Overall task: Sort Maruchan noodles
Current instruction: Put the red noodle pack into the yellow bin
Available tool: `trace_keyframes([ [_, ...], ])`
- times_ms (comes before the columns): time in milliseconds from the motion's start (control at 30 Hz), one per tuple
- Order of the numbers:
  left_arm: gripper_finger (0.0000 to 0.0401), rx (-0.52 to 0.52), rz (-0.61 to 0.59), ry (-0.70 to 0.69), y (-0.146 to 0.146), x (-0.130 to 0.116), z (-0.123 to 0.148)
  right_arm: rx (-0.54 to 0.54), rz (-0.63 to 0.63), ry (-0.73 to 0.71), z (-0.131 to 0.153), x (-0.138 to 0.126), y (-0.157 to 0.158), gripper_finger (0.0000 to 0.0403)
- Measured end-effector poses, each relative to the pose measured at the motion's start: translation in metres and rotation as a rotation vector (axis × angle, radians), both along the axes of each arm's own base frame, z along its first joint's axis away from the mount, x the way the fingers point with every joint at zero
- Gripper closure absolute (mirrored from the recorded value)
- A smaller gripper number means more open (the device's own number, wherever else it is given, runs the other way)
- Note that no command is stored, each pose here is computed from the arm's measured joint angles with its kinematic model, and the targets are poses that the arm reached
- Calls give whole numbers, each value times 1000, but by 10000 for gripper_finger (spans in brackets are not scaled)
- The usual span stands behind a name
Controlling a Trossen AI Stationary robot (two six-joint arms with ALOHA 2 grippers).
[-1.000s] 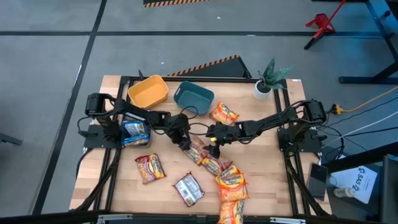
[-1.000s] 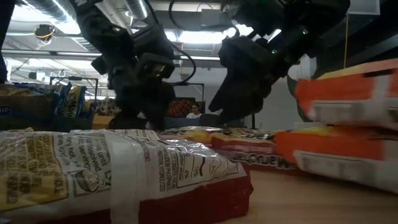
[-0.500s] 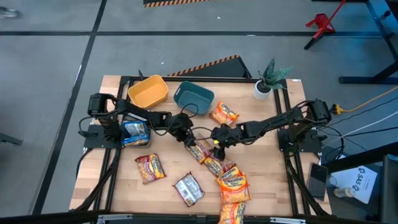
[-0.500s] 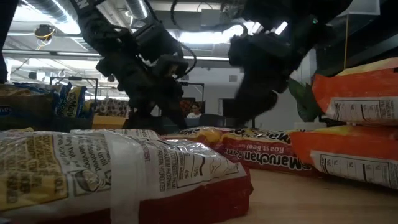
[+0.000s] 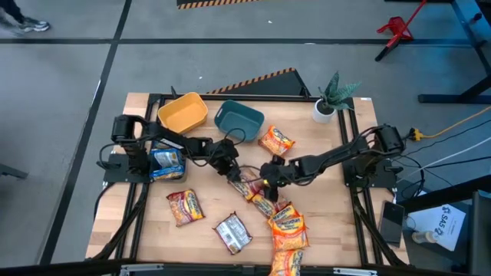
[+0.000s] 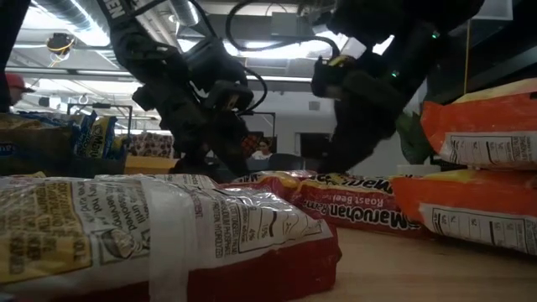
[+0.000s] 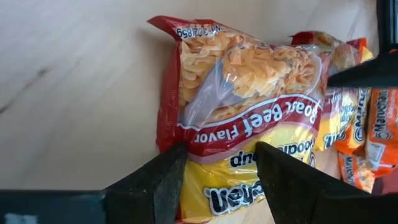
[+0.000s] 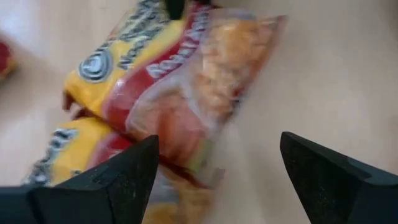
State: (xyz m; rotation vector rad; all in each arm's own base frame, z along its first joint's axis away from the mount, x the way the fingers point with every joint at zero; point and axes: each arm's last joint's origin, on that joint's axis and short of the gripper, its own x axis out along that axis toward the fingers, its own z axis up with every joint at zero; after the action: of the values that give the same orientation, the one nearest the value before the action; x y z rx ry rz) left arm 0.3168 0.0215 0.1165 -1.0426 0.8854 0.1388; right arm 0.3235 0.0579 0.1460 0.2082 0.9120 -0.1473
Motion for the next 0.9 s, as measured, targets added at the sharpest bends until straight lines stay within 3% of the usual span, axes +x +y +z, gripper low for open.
trace_keyframes([
  [533,209,10,58,18,3,1,-5,153,22,3,-8,9,-17,89],
  [667,209,14,64,19,4,1,-6,161,27,13,-14,10,-18,132],
  [900,209,4,60,14,5,1,-6,168,26,18,-15,11,-17,248],
])
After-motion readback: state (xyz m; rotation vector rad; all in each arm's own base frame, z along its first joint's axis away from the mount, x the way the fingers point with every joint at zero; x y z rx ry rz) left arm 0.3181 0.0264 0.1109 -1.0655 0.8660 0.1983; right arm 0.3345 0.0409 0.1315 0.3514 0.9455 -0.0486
